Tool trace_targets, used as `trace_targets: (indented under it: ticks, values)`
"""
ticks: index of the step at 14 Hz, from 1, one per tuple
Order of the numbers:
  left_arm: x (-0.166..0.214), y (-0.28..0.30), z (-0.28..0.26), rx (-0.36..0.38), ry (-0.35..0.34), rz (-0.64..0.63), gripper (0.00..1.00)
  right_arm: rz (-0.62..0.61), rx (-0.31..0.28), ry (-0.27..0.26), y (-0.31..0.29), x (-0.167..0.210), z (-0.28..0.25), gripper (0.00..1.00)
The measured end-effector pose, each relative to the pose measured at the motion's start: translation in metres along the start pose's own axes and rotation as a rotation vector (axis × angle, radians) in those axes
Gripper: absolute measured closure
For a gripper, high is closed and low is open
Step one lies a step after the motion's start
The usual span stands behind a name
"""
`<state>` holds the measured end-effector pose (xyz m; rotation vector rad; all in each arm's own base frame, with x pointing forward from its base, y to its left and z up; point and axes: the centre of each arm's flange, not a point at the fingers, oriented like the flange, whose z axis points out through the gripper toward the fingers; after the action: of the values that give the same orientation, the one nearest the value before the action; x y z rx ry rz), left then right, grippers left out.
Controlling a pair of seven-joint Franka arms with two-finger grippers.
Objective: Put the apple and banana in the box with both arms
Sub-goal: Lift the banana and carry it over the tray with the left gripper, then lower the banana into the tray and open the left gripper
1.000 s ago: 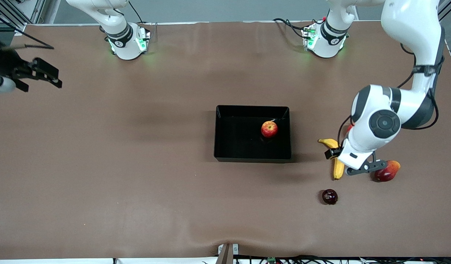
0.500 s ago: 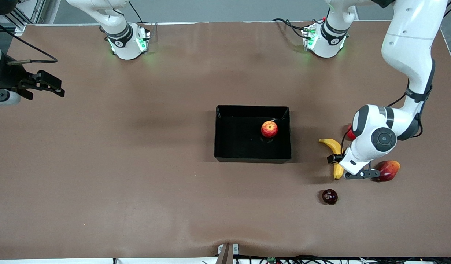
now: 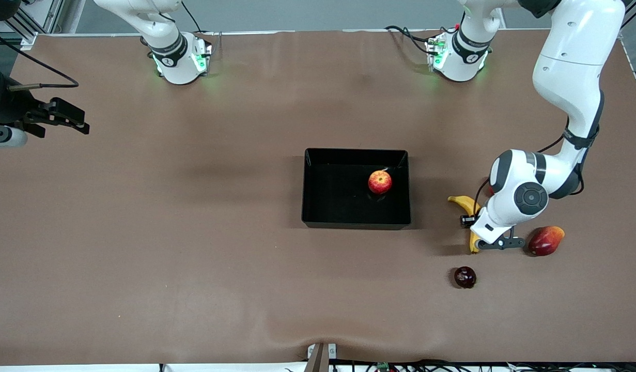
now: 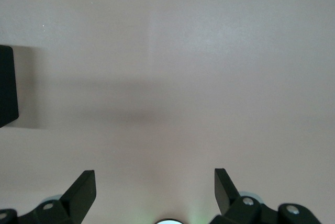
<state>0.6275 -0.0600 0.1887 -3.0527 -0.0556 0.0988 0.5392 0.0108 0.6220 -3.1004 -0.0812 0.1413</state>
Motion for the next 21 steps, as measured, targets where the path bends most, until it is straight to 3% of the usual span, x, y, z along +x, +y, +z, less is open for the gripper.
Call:
trace_targets:
  ticks: [1,8,11,16,21]
  values:
    - [-0.001,0.001,-0.01,0.005,-0.004,0.002,0.61,0.0,0.0,-0.002,0.0,0.0,0.0,0.0]
    - [-0.021,0.071,-0.159,0.019,0.001,0.021,0.61,-0.003,0.0,-0.002,-0.002,0.0,0.0,0.0]
    - [-0.027,0.122,-0.215,-0.023,0.022,-0.036,0.61,-0.005,-0.001,-0.001,-0.003,0.0,0.0,0.0]
    - [-0.052,0.258,-0.183,-0.058,-0.026,-0.172,0.61,-0.006,-0.001,-0.002,-0.003,0.0,0.0,0.0]
    - [-0.084,0.335,-0.151,-0.049,-0.066,-0.226,0.61,-0.007,-0.001,-0.002,-0.004,0.0,0.0,0.0]
